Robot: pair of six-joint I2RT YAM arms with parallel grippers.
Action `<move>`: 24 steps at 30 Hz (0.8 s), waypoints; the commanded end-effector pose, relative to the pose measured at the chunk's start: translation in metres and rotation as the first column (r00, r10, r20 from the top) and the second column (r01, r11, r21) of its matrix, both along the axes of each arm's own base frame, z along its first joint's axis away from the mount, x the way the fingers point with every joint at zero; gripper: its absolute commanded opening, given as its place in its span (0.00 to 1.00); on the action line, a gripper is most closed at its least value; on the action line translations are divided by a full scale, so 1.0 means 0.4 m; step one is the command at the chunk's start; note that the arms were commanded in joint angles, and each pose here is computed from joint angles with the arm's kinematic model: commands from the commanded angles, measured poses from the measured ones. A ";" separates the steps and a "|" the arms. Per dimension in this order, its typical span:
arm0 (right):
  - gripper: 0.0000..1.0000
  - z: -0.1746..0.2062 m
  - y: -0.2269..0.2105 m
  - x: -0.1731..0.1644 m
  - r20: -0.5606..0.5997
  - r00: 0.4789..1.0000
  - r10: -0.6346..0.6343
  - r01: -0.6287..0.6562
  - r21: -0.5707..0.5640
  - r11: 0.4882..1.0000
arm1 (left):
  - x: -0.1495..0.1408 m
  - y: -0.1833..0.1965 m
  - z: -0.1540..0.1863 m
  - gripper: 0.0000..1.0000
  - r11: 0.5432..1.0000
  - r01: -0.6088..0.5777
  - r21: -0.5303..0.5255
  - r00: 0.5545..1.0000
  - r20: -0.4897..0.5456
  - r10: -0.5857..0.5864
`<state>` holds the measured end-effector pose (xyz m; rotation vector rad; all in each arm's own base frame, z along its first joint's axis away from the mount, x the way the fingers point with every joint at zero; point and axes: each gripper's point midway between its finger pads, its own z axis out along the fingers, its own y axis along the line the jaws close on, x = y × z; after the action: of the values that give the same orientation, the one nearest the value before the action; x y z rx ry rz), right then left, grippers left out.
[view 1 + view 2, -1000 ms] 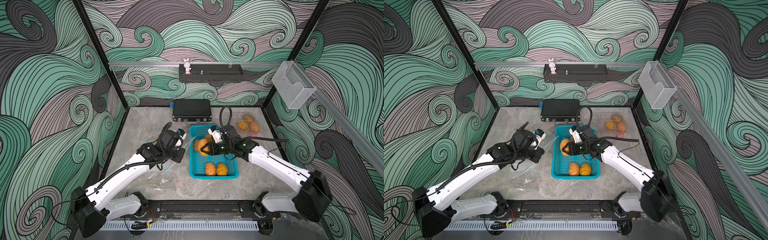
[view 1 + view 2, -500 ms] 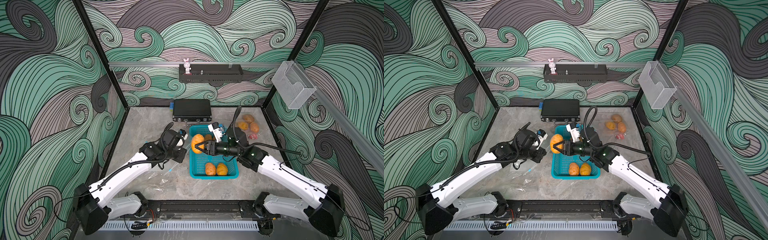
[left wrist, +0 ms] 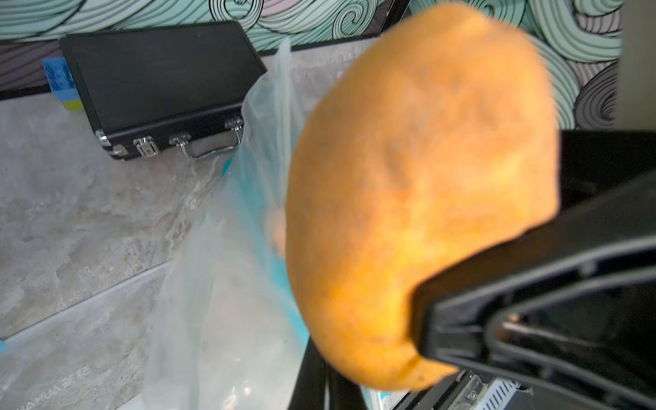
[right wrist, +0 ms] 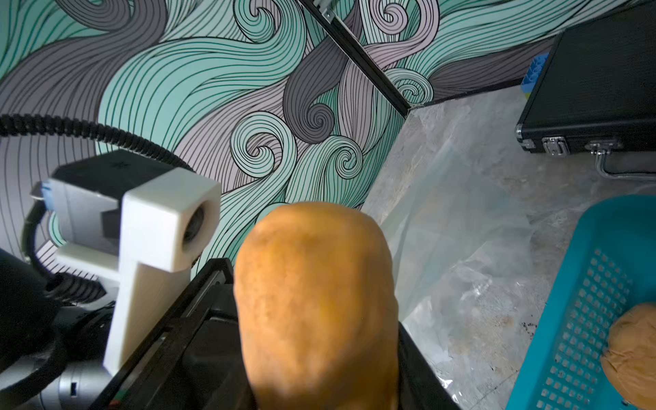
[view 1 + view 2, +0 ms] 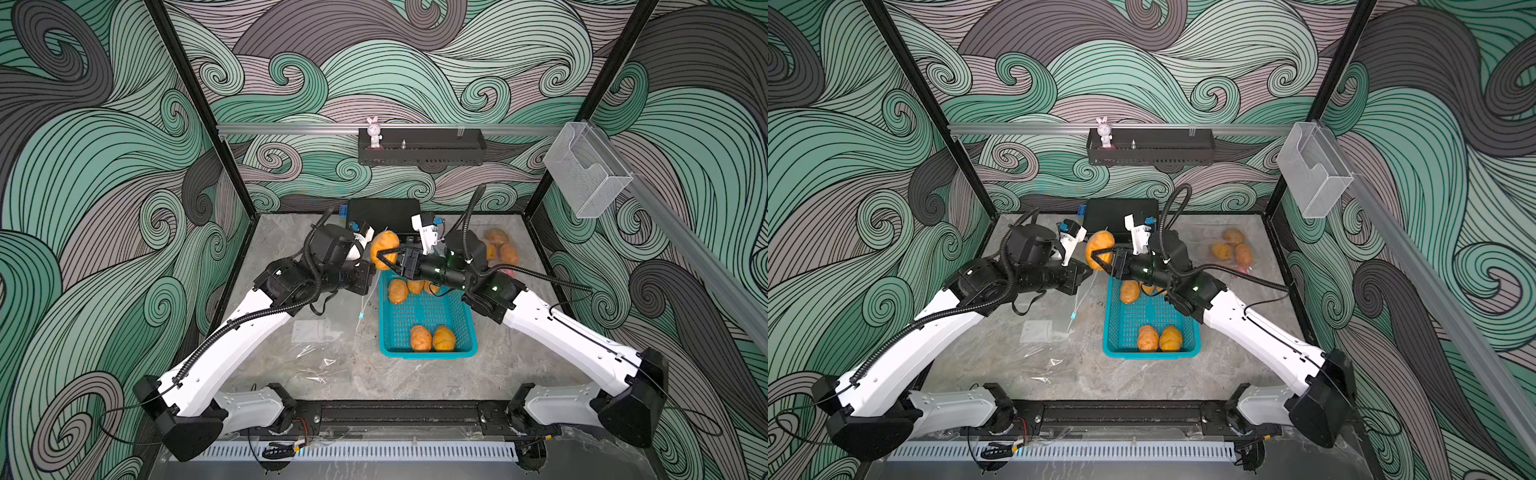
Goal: Put the potatoes into a zipper bag and zip it
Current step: Place the potato into the zipper food storage bag.
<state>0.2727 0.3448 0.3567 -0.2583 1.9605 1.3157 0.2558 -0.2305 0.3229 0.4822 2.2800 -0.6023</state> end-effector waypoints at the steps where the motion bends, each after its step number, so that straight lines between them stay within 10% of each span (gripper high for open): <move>1: 0.42 -0.003 -0.006 0.008 0.028 0.999 -0.020 0.022 -0.044 0.999 | -0.013 -0.002 -0.026 0.00 1.000 -0.004 0.019 0.996 -0.086 0.005; 24: 0.42 -0.185 -0.041 -0.031 0.061 0.995 0.073 -0.045 -0.374 0.926 | 0.028 -0.033 -0.035 0.00 0.998 -0.055 -0.027 0.994 -0.101 0.052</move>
<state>0.2669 0.3227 0.2737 -0.4524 2.1536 0.9424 0.2613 -0.2400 0.2972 0.3896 2.4059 -0.6321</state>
